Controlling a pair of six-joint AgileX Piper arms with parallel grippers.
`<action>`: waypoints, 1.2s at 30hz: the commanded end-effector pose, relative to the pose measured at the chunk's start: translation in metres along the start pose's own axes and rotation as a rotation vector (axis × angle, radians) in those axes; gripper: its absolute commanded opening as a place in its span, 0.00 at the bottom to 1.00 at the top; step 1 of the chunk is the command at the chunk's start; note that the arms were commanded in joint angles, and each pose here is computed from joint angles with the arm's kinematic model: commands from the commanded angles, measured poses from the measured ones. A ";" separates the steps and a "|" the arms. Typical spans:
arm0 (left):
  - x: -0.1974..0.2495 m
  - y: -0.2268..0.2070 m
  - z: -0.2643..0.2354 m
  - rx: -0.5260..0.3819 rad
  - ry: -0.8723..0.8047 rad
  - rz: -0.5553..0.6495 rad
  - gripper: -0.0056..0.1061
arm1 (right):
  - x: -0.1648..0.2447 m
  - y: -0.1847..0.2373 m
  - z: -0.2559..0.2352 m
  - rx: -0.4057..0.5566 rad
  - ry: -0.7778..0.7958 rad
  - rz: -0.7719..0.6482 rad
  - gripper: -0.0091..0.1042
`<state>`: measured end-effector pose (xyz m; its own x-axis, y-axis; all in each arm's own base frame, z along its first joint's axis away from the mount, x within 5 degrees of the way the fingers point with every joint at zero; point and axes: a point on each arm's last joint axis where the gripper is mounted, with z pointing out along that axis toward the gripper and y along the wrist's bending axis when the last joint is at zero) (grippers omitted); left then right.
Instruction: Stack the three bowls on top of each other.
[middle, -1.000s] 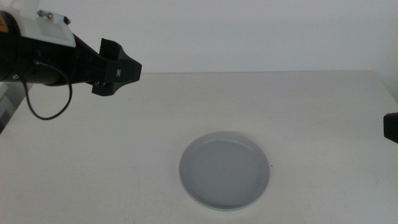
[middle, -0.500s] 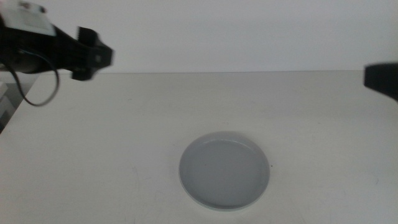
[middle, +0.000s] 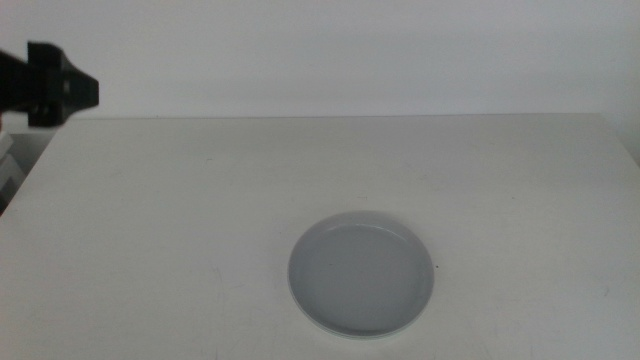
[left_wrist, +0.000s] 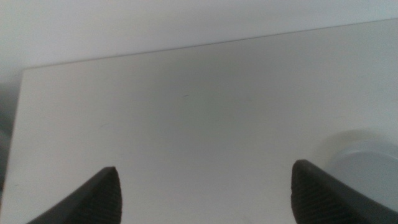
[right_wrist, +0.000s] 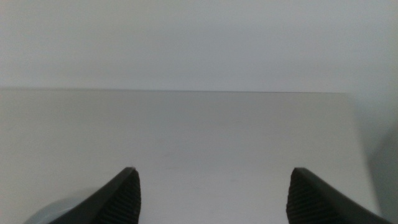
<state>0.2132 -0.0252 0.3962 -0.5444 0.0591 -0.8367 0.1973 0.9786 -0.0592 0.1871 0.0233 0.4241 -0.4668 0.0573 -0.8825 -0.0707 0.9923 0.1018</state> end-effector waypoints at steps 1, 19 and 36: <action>-0.004 -0.004 -0.022 0.010 -0.149 -0.008 0.99 | -0.011 -0.009 -0.026 0.040 -0.135 -0.010 0.60; 0.114 -0.007 -0.058 -0.059 -0.427 -0.019 0.99 | 0.127 -0.019 -0.069 0.051 -0.371 -0.122 0.60; 0.151 -0.006 -0.058 -0.074 -0.492 -0.032 0.99 | 0.167 -0.024 -0.055 0.056 -0.303 -0.125 0.60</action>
<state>0.0812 -0.0127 0.2873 -0.1785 -0.0194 -0.9838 0.1379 0.9894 -0.0445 0.0608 0.0040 0.2863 -0.2604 -0.0268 -0.9651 -0.0669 0.9977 -0.0096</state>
